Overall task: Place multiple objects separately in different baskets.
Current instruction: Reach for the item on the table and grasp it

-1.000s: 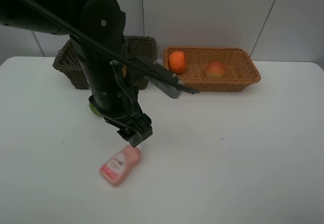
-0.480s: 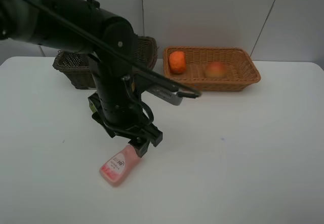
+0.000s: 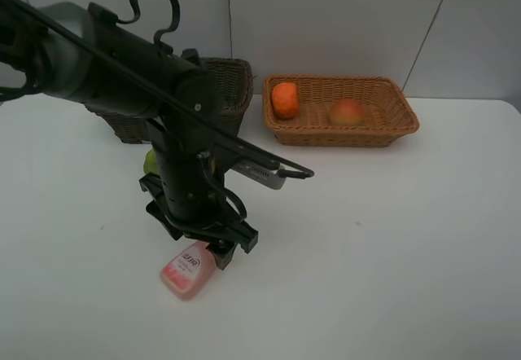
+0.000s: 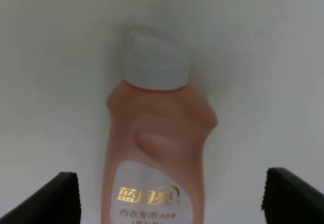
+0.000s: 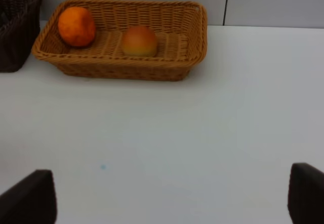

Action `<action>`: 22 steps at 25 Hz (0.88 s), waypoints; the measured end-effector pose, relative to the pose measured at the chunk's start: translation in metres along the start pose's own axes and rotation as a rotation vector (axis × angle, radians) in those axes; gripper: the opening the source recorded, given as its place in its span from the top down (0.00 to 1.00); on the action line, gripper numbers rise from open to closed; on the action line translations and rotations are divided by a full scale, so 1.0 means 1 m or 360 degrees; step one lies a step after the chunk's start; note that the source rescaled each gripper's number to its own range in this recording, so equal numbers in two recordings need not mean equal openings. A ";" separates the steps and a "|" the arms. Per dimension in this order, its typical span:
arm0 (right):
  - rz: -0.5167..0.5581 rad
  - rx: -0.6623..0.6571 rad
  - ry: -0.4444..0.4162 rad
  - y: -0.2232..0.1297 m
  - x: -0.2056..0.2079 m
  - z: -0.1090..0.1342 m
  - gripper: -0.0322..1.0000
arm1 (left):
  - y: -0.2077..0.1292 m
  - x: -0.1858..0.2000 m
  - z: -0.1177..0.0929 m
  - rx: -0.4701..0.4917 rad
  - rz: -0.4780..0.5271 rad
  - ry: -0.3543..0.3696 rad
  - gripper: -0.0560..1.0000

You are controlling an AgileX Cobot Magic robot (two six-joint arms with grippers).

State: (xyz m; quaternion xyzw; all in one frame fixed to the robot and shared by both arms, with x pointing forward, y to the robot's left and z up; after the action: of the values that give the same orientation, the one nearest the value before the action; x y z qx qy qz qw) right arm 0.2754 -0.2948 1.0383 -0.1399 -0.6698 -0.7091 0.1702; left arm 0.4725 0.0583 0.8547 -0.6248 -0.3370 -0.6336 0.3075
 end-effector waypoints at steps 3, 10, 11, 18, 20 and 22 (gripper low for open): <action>0.0000 0.0000 0.0000 0.000 0.000 0.000 0.03 | 0.000 -0.001 0.000 0.0007 -0.0013 -0.0002 0.06; 0.0000 0.0000 0.0000 0.000 0.000 0.000 0.03 | 0.001 -0.001 0.000 0.0030 -0.0024 -0.0005 0.06; 0.0000 0.0000 0.0000 0.000 0.000 0.000 0.03 | 0.001 -0.001 0.000 0.0030 -0.0024 -0.0005 0.06; 0.0000 0.0000 0.0000 0.000 0.000 0.000 0.03 | 0.001 -0.004 0.000 0.0030 -0.0012 -0.0002 0.06; 0.0000 0.0000 0.0000 0.000 0.000 0.000 0.03 | 0.000 -0.008 0.000 0.0030 0.0005 0.0001 0.06; 0.0000 0.0000 0.0000 0.000 0.000 0.000 0.03 | 0.002 -0.010 0.000 0.0022 -0.0010 0.0005 0.06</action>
State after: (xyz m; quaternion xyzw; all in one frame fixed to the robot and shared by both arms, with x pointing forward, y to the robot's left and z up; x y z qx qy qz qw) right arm 0.2754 -0.2948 1.0383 -0.1399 -0.6698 -0.7091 0.1702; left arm 0.4742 0.0573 0.8451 -0.6206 -0.3429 -0.6332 0.3105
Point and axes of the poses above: a point on each arm's last joint axis where the gripper is mounted, x pointing back along that axis away from the gripper, z along the wrist's bending axis when the last joint is at zero, y = z × x, the point moved 5 cm from there along -x, pointing out along that axis toward the gripper, and after that the axes turned 4 degrees about -x, right-handed, at the moved point
